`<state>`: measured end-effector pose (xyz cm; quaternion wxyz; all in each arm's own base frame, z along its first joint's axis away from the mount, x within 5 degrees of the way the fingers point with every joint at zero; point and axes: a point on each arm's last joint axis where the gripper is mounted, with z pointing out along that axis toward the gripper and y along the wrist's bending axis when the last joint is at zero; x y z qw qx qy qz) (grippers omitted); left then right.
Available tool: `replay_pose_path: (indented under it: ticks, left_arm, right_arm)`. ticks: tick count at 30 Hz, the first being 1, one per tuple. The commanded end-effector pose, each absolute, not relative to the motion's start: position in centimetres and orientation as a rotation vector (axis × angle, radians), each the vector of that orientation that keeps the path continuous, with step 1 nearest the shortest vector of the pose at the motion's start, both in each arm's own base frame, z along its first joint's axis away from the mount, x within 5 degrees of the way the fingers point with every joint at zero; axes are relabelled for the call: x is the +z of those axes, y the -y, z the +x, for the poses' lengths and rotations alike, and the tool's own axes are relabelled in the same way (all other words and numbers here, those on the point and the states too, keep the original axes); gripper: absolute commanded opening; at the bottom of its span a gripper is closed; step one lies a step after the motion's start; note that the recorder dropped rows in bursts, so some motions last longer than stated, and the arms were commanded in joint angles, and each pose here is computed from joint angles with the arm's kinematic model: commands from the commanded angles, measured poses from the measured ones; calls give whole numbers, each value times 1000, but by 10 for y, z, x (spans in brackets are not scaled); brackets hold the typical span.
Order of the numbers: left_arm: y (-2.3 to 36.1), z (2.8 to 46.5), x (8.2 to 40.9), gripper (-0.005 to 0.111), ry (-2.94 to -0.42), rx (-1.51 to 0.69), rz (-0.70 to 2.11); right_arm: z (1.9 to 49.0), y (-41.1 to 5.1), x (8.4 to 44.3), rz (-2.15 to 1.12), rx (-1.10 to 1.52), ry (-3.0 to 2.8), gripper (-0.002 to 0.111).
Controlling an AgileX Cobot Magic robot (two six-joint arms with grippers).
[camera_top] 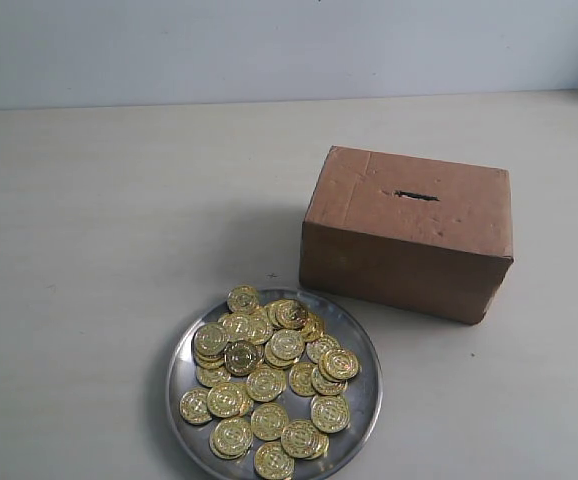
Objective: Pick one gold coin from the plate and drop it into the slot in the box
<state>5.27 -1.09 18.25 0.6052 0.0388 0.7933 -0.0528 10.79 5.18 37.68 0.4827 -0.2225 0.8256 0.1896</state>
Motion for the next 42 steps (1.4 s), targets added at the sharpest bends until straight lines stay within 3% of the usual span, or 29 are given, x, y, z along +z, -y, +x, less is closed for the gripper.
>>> replay_pose_path:
  ticks: [1,14,24,30,42]
  left_arm:
    - [10,53,182,0,-1828,-115,89]
    - [10,53,182,0,-1828,-115,89]
    - [10,53,182,0,-1828,-115,89]
    - [10,53,182,0,-1828,-115,89]
    - [10,53,182,0,-1828,-115,89]
  right_arm:
    - [139,-58,379,-589,519,-2094,0]
    - [204,-78,358,-718,581,-2232,0]
    - [222,-112,334,-930,332,-2343,0]
    - [235,-140,319,-1020,360,-2386,0]
    - [242,-202,267,-1588,141,-2288,0]
